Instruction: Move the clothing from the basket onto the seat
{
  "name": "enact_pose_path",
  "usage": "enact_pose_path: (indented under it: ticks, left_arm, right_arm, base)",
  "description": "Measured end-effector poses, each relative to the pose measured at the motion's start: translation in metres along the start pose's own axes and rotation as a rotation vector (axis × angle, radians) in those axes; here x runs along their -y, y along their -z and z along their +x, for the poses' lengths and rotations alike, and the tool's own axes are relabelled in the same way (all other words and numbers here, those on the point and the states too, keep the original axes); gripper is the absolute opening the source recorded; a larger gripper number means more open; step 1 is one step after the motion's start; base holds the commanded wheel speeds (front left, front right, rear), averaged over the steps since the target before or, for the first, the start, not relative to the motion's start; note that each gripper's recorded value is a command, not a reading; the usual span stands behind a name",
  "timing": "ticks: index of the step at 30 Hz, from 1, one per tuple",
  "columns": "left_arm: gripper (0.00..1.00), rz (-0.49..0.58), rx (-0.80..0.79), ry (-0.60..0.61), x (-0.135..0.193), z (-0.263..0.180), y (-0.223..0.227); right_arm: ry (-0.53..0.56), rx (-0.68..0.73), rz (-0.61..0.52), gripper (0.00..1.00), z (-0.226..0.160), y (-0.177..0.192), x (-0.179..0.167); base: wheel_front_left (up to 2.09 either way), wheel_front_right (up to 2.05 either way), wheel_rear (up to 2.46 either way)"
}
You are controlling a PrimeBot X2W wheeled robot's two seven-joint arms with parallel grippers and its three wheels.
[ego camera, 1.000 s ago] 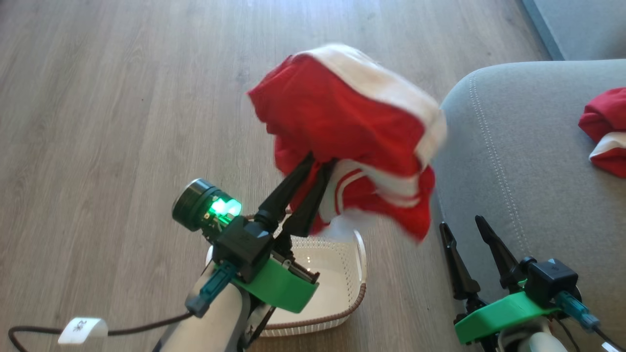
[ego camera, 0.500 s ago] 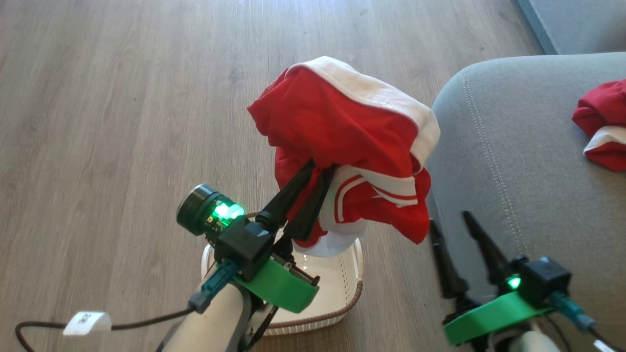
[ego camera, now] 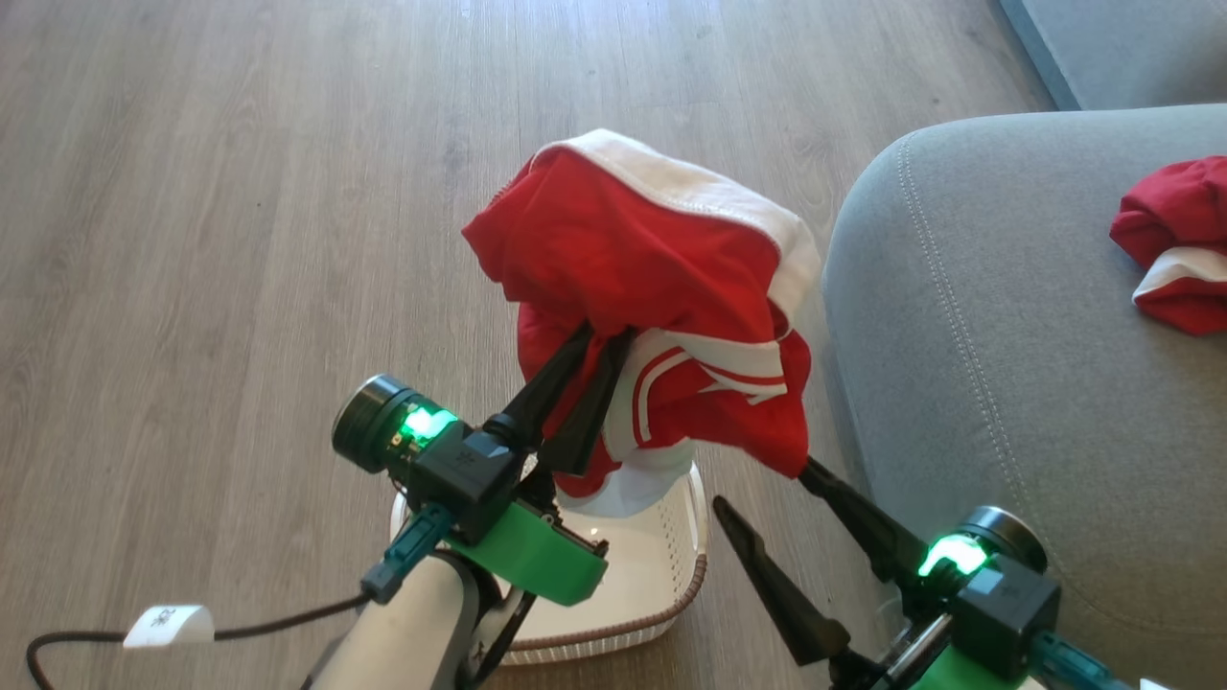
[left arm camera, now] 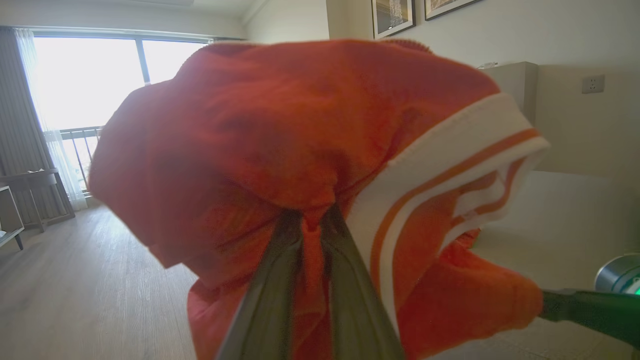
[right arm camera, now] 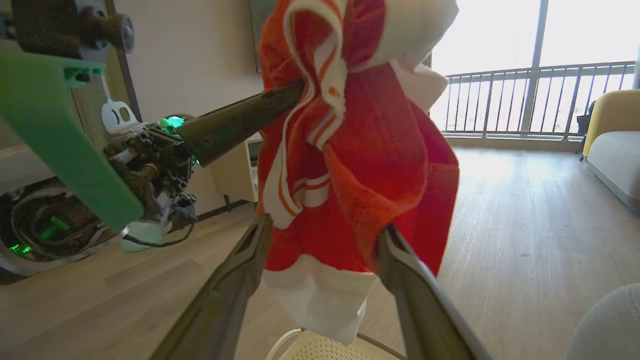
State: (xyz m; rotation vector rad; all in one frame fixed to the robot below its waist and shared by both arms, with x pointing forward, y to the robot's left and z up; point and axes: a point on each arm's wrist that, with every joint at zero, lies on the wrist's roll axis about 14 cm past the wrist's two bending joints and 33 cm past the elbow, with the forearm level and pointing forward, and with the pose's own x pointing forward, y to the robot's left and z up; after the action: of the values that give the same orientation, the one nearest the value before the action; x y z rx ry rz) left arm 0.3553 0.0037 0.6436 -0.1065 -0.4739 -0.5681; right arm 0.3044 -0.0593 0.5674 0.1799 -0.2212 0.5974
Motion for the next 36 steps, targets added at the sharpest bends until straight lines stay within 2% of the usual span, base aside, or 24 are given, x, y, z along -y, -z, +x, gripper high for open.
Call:
enact_pose_path:
  ticks: [3, 9, 16, 23, 30, 36]
  left_arm:
    - [0.00, -0.002, -0.007, 0.003, 0.001, -0.001, 0.002]
    - [0.00, -0.006, -0.011, 0.021, 0.005, -0.002, 0.003]
    - [0.00, -0.011, -0.016, 0.046, 0.013, -0.005, 0.003]
    - [0.00, -0.008, -0.037, 0.034, 0.009, -0.007, 0.009]
    - [0.00, -0.020, -0.041, 0.076, 0.022, -0.008, 0.011]
    - [0.00, -0.031, -0.046, 0.130, 0.038, -0.011, 0.011]
  right_arm:
    - [-0.028, 0.026, -0.040, 1.00, 0.002, -0.009, -0.007]
    - [-0.016, 0.040, -0.144, 1.00, 0.008, -0.014, 0.001]
    - [-0.029, 0.047, -0.174, 1.00, 0.019, -0.014, 0.000]
    - [0.016, 0.051, -0.209, 1.00, 0.018, -0.018, 0.017]
    - [-0.051, 0.018, -0.259, 1.00, 0.021, -0.006, 0.000]
    - [-0.060, 0.000, -0.285, 1.00, 0.028, 0.000, 0.004]
  base:
    - [0.00, 0.00, 0.00]
    - [0.00, 0.00, 0.00]
    - [0.00, 0.00, 0.00]
    - [0.00, 0.00, 0.00]
    - [0.00, 0.00, 0.00]
    - [0.00, 0.00, 0.00]
